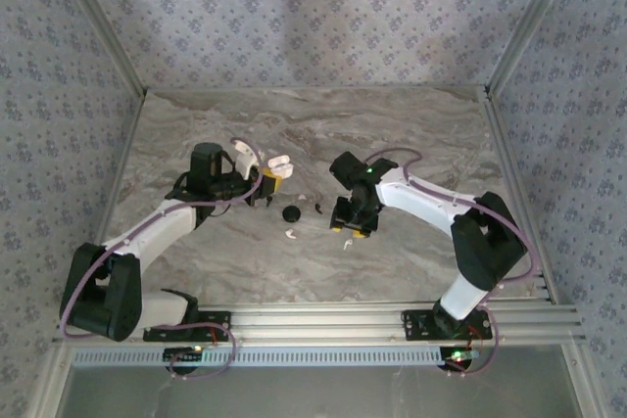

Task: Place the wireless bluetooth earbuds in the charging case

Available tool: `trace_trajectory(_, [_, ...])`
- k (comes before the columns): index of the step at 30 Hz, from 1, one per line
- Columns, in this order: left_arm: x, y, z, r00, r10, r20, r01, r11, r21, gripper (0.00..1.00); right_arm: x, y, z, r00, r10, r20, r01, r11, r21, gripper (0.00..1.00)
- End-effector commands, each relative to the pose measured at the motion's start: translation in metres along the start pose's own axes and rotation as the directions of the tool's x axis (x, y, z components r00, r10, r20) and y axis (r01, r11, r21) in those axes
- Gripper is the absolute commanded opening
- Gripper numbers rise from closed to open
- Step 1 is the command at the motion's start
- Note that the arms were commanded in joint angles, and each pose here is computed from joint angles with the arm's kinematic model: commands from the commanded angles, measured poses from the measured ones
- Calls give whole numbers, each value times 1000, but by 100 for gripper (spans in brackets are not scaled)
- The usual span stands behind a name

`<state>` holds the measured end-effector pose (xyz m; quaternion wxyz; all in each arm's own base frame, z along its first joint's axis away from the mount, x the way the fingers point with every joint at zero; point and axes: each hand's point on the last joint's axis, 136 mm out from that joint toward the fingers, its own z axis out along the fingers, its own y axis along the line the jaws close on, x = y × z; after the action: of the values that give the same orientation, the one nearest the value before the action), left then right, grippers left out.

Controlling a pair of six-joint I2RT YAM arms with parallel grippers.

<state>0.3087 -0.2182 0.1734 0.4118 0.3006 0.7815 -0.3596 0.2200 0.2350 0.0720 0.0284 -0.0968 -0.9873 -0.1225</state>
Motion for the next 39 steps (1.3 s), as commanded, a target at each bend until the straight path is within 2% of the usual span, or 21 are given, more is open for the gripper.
trace_trajectory(1, [-9,-9,-6,998,49,26,-49,999,7,9,4,-10,11,992,121,-31,-119,992,52,47])
trace_trajectory(15, [-7,-9,-8,998,56,16,-56,998,-9,9,2,-27,33,990,134,-43,-129,986,104,41])
trace_trajectory(39, [-6,-10,-10,998,63,11,-63,998,-15,9,0,-31,50,991,117,-72,-108,988,111,35])
